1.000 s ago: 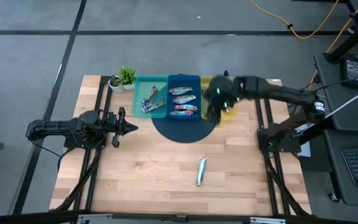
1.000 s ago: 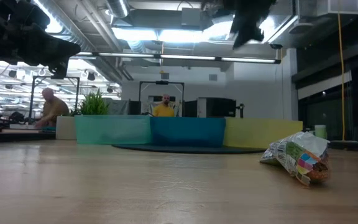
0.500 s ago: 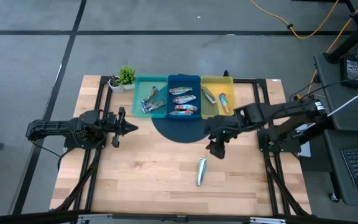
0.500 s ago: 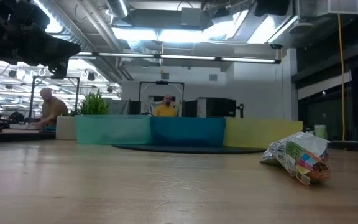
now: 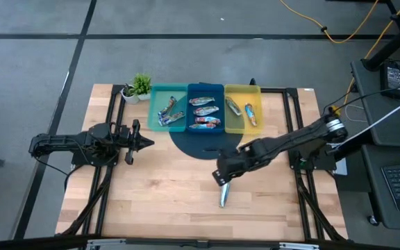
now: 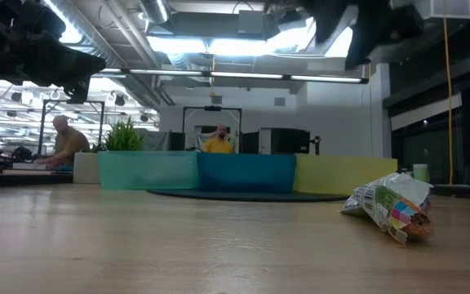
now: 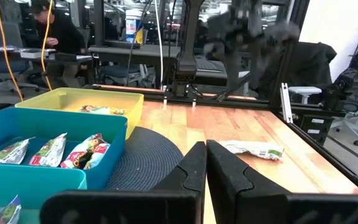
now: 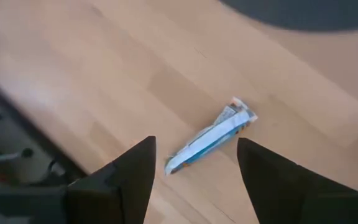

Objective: Pick and place Granola Bars by type
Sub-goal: Put the yellow granola bar into the yellow bin

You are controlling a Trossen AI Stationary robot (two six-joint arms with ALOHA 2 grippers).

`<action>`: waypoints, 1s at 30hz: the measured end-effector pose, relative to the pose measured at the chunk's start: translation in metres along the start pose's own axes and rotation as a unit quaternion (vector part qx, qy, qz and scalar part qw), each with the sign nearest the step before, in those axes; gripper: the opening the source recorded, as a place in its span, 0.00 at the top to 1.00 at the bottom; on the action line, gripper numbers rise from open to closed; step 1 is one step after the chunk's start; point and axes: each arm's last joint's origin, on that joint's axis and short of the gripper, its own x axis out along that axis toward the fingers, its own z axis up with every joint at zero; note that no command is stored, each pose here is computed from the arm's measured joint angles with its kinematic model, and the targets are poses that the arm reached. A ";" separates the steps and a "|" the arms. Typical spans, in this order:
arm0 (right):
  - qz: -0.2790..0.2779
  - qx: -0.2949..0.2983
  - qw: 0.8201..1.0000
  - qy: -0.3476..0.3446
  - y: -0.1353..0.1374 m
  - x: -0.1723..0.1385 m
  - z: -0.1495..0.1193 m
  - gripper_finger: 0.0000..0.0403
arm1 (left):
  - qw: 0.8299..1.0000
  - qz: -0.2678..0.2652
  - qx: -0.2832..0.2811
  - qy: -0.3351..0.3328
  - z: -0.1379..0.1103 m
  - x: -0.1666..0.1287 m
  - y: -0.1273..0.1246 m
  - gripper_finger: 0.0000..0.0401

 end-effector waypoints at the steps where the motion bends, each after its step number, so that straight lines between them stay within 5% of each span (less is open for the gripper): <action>1: -0.011 0.013 1.000 0.003 0.001 0.009 0.000 0.44 | 1.000 0.000 0.000 0.000 0.000 0.000 0.000 0.99; 9: -0.084 0.112 0.990 0.019 0.004 0.064 -0.003 0.44 | 1.000 0.000 0.000 0.000 0.000 0.000 0.000 0.99; 30: -0.167 0.145 0.972 0.073 0.001 0.138 -0.019 0.28 | 1.000 0.000 0.000 0.000 0.000 0.000 0.000 0.98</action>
